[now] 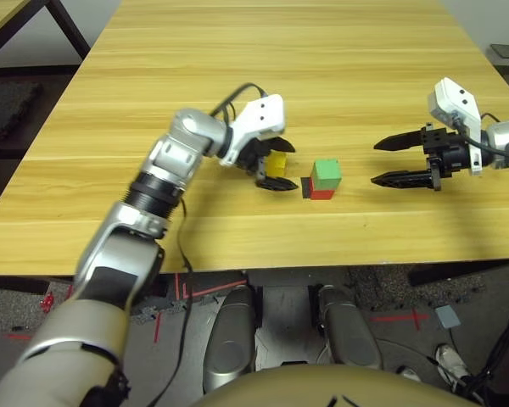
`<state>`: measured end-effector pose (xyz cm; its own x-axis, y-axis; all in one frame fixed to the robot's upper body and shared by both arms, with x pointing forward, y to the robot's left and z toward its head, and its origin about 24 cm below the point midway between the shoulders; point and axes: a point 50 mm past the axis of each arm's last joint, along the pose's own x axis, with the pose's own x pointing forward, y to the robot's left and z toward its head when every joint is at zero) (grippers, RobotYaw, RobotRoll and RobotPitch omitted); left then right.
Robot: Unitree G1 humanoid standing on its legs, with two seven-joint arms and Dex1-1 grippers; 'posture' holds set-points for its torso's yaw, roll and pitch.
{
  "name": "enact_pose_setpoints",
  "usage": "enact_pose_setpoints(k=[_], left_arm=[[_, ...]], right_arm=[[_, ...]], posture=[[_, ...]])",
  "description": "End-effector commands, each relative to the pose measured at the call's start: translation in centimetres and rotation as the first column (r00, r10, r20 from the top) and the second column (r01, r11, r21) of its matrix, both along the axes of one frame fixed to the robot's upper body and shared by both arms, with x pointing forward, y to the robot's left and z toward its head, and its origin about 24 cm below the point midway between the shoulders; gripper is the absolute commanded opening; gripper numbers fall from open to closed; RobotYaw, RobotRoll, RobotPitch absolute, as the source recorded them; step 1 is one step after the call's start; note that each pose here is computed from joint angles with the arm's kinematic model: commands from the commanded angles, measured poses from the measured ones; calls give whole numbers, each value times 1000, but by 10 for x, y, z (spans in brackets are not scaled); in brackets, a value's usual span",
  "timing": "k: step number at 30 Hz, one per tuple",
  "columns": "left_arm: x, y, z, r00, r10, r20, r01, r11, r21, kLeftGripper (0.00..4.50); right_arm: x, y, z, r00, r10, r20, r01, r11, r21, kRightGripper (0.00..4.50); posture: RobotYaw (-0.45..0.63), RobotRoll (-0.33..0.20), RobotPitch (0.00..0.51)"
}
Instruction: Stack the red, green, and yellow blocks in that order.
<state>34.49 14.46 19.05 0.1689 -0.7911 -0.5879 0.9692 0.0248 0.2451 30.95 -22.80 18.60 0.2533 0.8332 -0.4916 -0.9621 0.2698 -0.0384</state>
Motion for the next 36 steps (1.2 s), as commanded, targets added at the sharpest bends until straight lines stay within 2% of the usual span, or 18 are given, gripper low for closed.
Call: enact_pose_setpoints(k=[1, 4, 8, 11, 19, 22, 28, 32, 36], left_arm=[[13, 5, -1, 999, 26, 24, -26, 1000, -5, 4456], [22, 7, -8, 999, 33, 15, -34, 999, 16, 4456], [31, -1, -22, 998, 50, -50, -50, 999, -11, 4456], [32, -8, -33, 993, 41, -107, -44, 999, -24, 4456], [33, -12, -48, 989, 76, -125, -81, 996, -33, 4456], [34, -6, -52, 986, 113, -120, -118, 992, -33, 3907], [36, 4, -48, 980, 159, -116, -163, 986, -26, 1876], [36, 12, -37, 981, 169, -94, -172, 984, -34, 1883], [35, 13, -7, 983, 172, -65, -177, 980, -87, 1883]], right_arm=[[0, -1, 3, 1000, 2, 7, -2, 1000, 16, 4500], [1, 1, 4, 1000, 4, 10, -5, 1000, 20, 4500], [0, 1, 5, 1000, -1, 11, 1, 1000, 19, 4500], [-3, -1, 6, 1000, -9, 9, 9, 1000, 16, 4500], [-6, -4, 7, 1000, -30, 8, 30, 999, 14, 4500], [-6, -3, 6, 999, -33, 8, 33, 999, 16, 4500], [-4, -1, 5, 999, -36, 12, 35, 999, 24, 4500], [0, 1, 6, 999, -38, 25, 38, 999, 35, 4500], [2, 1, 6, 999, -43, 26, 42, 999, 34, 4500]], posture=[[206, -112, 129], [193, -118, 126], [168, -123, 134], [151, -124, 135], [133, -125, 135], [137, -124, 131], [159, -120, 122], [186, -116, 107], [201, -107, 104]])
